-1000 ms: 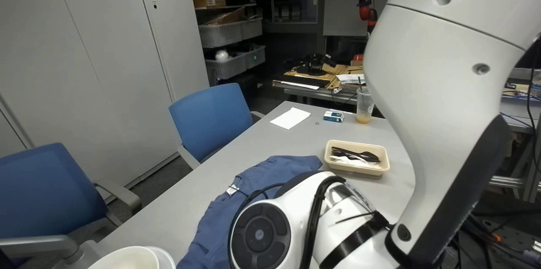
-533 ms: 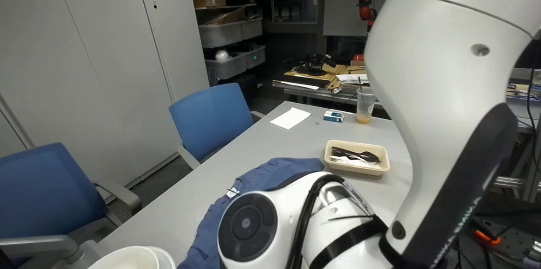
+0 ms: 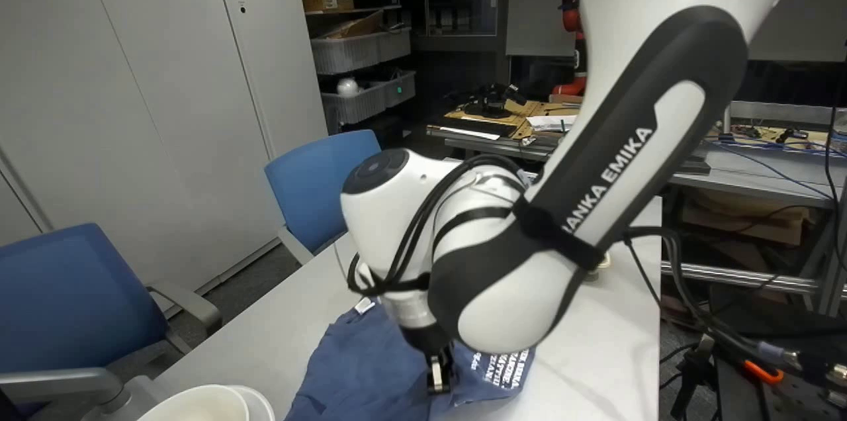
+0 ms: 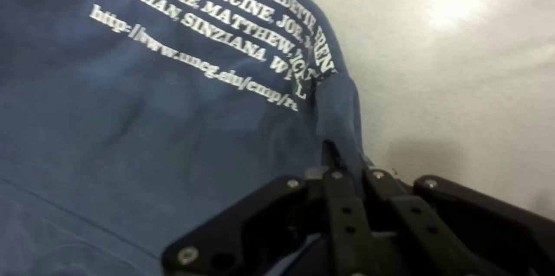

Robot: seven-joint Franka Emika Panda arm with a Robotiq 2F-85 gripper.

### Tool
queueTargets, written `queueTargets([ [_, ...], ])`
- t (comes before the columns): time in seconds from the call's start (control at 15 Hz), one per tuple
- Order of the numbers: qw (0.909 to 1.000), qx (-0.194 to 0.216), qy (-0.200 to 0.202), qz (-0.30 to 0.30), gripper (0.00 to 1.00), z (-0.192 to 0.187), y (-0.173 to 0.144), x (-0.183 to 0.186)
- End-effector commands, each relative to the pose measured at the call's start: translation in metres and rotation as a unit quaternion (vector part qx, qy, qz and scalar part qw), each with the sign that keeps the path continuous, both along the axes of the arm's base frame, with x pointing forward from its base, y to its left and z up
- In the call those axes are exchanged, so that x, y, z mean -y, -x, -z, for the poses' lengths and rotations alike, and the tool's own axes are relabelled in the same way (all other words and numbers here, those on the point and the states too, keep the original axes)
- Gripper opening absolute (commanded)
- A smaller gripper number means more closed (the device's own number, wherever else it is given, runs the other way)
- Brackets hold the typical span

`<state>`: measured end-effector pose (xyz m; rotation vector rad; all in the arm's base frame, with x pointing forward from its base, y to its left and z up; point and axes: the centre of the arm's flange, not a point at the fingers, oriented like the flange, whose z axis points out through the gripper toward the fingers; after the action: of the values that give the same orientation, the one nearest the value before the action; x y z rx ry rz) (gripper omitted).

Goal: Fold the t-shirt from bottom to top then left to right

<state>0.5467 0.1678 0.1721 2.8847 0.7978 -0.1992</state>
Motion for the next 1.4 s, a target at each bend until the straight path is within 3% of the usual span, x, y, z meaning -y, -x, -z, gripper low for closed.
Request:
queueTargets([
  [0.0, 0.9949, 0.045, 0.013, 0.09, 0.01, -0.033, -0.004, 0.074],
  [0.27, 0.9761, 0.087, 0.048, 0.194, 0.01, -0.046, 0.009, 0.168],
  [0.53, 0.9439, 0.099, 0.095, 0.3, 0.01, -0.029, 0.031, 0.225],
  [0.6, 0.9361, 0.092, 0.108, 0.322, 0.11, -0.024, 0.036, 0.231],
  [0.67, 0.9308, 0.089, 0.119, 0.334, 0.3, -0.02, 0.04, 0.236],
  [0.73, 0.9269, 0.088, 0.13, 0.341, 0.37, -0.017, 0.044, 0.238],
  [1.07, 0.9213, 0.096, 0.166, 0.338, 0.75, -0.013, 0.049, 0.234],
  [1.27, 0.94, 0.09, 0.131, 0.302, 0.97, -0.02, 0.039, 0.214],
  [1.33, 0.9447, 0.09, 0.123, 0.291, 1.0, -0.022, 0.036, 0.206],
])
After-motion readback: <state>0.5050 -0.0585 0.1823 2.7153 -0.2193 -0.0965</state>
